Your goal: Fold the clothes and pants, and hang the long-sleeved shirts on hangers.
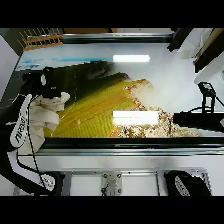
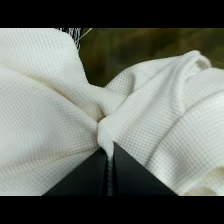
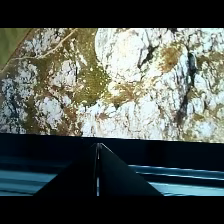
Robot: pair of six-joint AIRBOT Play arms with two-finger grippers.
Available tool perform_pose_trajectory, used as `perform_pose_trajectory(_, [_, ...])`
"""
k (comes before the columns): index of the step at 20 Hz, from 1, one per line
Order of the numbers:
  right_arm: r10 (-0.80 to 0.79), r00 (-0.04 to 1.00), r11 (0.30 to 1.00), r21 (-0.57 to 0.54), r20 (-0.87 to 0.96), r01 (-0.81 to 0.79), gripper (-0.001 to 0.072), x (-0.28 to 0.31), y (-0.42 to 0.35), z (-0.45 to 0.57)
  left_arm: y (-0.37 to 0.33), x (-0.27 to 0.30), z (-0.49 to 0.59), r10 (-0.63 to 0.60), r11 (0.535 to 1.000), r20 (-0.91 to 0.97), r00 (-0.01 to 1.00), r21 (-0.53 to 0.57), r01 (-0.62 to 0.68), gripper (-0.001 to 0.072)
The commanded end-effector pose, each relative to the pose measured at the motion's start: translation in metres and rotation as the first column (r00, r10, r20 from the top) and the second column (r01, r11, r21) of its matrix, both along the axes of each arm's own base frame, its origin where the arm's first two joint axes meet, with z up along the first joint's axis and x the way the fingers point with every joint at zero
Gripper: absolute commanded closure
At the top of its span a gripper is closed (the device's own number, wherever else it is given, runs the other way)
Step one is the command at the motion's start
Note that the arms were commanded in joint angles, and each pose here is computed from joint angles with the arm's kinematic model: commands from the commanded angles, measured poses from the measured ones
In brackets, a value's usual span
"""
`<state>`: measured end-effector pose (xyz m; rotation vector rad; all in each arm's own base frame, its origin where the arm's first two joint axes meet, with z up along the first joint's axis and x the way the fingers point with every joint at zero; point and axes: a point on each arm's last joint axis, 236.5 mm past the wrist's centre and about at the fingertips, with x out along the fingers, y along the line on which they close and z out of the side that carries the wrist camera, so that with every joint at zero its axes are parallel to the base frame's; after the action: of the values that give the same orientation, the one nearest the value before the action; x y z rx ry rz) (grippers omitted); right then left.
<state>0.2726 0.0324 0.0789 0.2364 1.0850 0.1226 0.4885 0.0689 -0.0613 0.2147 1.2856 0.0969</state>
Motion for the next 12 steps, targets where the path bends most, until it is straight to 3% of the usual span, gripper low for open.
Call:
perform_pose_trajectory(1, [0.000,1.000,1.000,0.000,-0.001,0.000,0.0694,0.000,0.000,0.000,-0.053,0.020,0.069,-0.037,0.994,0.155,0.987,-0.095,0.052,0.0687])
perform_pose_trajectory(4, [0.004,1.000,1.000,0.030,0.005,-0.004,0.0693,0.001,0.007,0.002,-0.134,0.037,0.198,-0.140,0.966,0.432,0.891,-0.136,0.218,0.0687])
perform_pose_trajectory(6, [0.004,1.000,0.999,0.032,0.004,-0.004,0.0693,0.001,0.007,0.002,-0.197,0.028,0.298,-0.204,0.924,0.630,0.749,-0.130,0.361,0.0687])
perform_pose_trajectory(9, [-0.029,0.997,0.999,-0.036,0.073,0.032,0.0693,0.014,-0.013,0.015,-0.286,-0.023,0.440,-0.236,0.820,0.855,0.461,-0.079,0.567,0.0687])
perform_pose_trajectory(12, [-0.116,0.951,0.974,-0.154,0.285,0.165,0.0694,0.043,-0.065,0.083,-0.344,-0.092,0.533,-0.223,0.704,0.957,0.185,0.027,0.710,0.0687])
